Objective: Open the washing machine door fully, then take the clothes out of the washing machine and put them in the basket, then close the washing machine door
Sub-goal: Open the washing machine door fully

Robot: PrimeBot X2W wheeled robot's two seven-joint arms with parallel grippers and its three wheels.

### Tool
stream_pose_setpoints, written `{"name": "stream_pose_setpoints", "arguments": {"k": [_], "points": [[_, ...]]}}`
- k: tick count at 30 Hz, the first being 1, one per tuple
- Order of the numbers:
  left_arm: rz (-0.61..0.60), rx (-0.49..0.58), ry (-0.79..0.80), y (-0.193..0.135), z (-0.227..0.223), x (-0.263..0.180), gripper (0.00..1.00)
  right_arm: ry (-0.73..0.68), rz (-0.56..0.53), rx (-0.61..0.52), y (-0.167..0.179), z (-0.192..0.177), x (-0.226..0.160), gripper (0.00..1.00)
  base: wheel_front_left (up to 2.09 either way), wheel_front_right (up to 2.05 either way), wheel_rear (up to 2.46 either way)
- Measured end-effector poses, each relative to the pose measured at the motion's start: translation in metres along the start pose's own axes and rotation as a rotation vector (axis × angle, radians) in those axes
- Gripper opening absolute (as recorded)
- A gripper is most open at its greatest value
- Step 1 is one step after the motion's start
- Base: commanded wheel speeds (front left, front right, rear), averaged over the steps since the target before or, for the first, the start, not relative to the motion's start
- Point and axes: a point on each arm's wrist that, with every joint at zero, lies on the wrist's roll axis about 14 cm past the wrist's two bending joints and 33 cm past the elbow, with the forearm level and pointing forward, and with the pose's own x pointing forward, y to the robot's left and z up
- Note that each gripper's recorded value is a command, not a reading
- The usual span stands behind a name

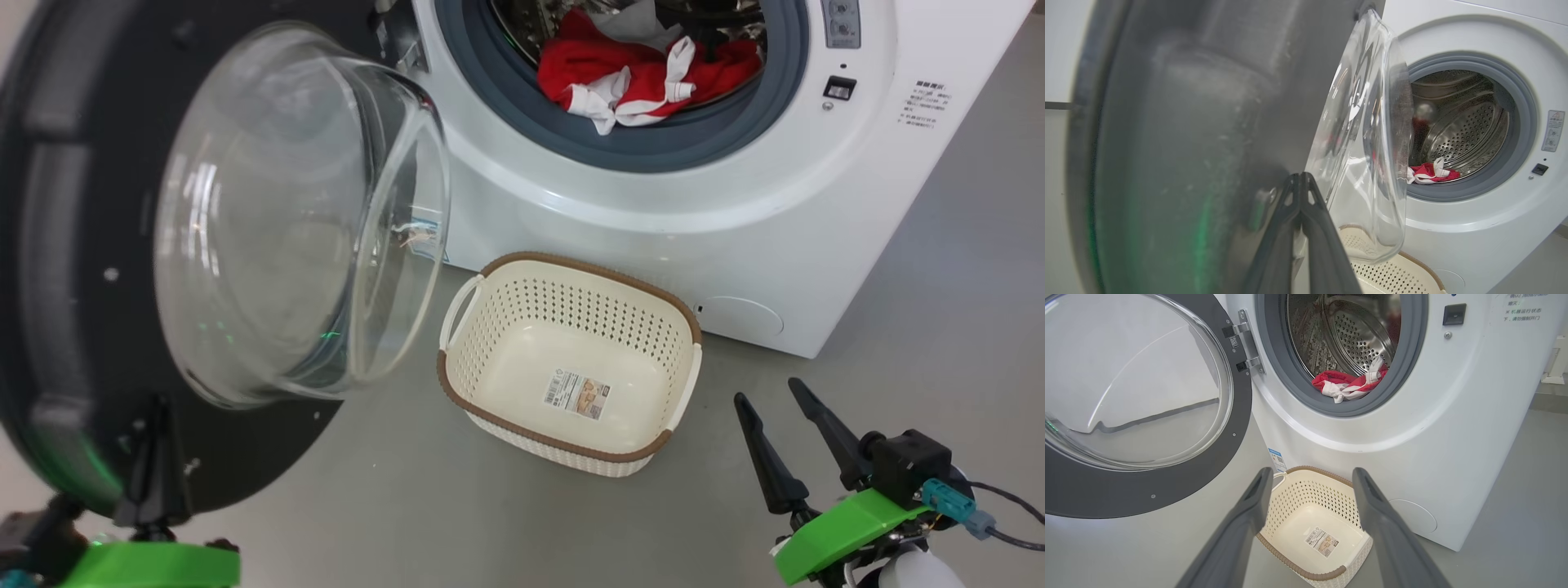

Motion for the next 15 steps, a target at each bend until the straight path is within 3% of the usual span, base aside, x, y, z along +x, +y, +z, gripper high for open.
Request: {"name": "stream_pose_setpoints", "arguments": {"k": [15], "points": [[0.133, 0.133, -0.018, 0.057, 0.020, 0.043, 0.00, -0.002, -0.012, -0.003, -0.017, -0.004, 0.016, 1.00, 0.00, 0.00, 0.00]]}}
